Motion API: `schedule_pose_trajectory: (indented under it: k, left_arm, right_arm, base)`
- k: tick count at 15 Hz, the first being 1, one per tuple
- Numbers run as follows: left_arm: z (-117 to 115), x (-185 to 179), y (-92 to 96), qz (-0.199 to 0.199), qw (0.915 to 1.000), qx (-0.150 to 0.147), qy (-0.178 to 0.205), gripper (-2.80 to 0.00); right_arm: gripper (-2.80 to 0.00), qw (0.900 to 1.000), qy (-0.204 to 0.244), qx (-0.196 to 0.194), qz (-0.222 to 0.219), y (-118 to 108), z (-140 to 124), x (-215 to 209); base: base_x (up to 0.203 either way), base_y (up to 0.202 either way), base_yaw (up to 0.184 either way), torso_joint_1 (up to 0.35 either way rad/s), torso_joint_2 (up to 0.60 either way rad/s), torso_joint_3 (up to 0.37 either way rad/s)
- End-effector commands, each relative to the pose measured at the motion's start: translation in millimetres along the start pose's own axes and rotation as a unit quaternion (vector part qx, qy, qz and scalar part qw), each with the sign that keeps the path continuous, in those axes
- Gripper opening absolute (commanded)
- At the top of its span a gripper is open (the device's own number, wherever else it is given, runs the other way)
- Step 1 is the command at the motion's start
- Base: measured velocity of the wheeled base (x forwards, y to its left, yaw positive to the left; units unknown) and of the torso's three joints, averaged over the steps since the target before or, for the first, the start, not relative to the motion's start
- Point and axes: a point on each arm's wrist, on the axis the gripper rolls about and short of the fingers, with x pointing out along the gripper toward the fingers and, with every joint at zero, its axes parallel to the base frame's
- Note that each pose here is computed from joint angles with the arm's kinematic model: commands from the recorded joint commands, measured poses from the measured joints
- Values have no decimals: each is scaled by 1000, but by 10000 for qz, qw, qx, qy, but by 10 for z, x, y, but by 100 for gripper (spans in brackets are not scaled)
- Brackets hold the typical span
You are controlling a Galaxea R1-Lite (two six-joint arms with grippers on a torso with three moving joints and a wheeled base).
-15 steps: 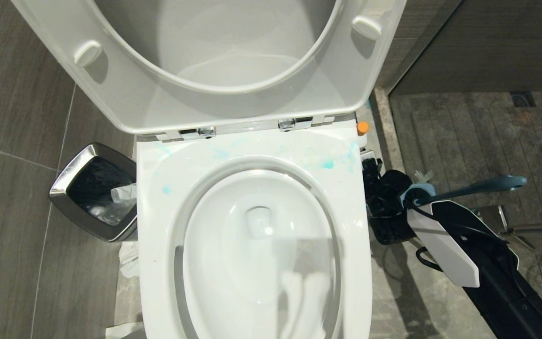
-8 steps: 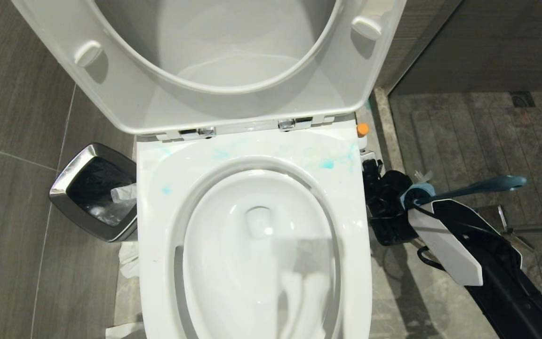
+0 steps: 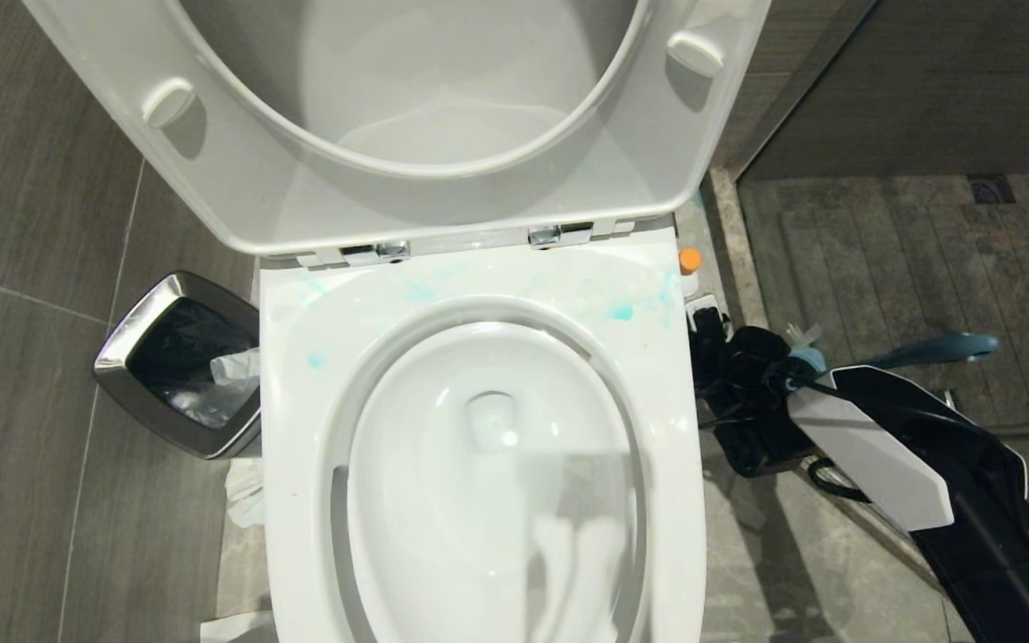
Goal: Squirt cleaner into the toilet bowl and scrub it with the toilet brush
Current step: Pour in the cleaning agent
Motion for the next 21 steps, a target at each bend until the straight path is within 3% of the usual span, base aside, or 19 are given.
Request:
schedule_pose_trajectory:
  k: [1,6,12,21]
  left_arm:
    - [0,1,0,2,10000,2,7,-280]
    - [0,1,0,2,10000,2,7,-280]
    - [0,1,0,2,10000,2,7,-280]
    - [0,1,0,2,10000,2,7,-280]
  right_arm:
    - [-280,10000,-15,-7,-3,-35,136,-31]
    - [-280,9997,225,18,122,-12,207,-250]
    - [-280,9997,197,90,140,-45,421,-348]
    - [-280,9986,385,227,280,150,358,-527]
  base:
    - [0,0,0,0,0,0]
    - [0,0,0,0,0,0]
    - [0,0,0,0,0,0]
    - [0,0,0,0,0,0]
